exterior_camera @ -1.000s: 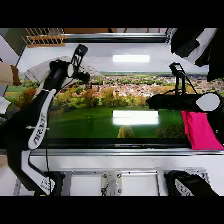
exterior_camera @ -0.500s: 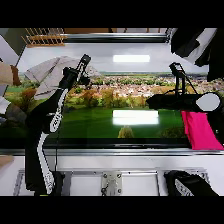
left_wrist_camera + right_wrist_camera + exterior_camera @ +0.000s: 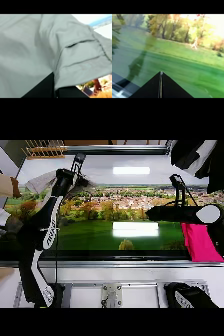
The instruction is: Fold the clothes and pants, and hang the long-sleeved shirts on hangers.
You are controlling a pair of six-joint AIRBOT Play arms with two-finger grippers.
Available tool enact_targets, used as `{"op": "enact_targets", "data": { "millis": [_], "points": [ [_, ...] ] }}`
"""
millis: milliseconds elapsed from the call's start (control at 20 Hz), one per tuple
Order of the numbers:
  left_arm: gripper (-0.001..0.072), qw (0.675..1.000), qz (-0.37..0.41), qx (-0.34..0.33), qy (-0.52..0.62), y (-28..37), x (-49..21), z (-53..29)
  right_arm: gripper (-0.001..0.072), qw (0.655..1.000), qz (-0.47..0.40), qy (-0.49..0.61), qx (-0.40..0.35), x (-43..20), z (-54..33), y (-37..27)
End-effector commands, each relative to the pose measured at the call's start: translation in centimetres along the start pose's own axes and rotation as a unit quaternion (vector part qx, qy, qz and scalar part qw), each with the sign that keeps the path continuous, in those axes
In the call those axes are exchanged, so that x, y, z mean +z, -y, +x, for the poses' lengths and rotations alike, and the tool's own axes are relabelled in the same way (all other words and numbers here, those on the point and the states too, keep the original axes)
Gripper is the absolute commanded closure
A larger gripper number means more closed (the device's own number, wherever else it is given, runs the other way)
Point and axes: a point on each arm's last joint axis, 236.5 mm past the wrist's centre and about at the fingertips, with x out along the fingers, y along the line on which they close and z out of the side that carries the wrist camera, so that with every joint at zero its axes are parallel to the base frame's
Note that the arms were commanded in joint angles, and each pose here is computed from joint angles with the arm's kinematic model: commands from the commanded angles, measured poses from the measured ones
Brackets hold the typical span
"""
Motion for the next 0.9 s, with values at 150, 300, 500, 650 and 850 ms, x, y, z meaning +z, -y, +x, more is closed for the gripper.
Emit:
{"op": "enact_targets", "data": {
  "millis": [150,300,500,650,850],
  "points": [
    [0.0701,0.987,0.002,-0.161,-0.002,13.1,3.8,-17.4,0.0681,0.999,0.018,0.048,-0.002,2.3,-0.7,0.5],
    [0.0701,0.969,0.08,-0.229,-0.049,22.5,0.7,-22.6,0.0684,0.995,0.034,0.084,-0.032,3.6,-3.2,3.0],
    [0.0675,0.942,0.162,-0.29,-0.043,34.8,-4.1,-25.7,0.0685,0.981,0.07,0.158,-0.091,5.6,-8.9,7.5],
    [0.0099,0.941,0.153,-0.299,-0.033,38.7,-6.0,-25.9,0.0684,0.968,0.083,0.2,-0.124,6.2,-12.4,9.2],
    [0.0099,0.966,0.005,-0.236,-0.107,30.1,-5.9,-22.1,0.0685,0.964,0.075,0.217,-0.131,6.1,-14.2,8.6]
  ]
}}
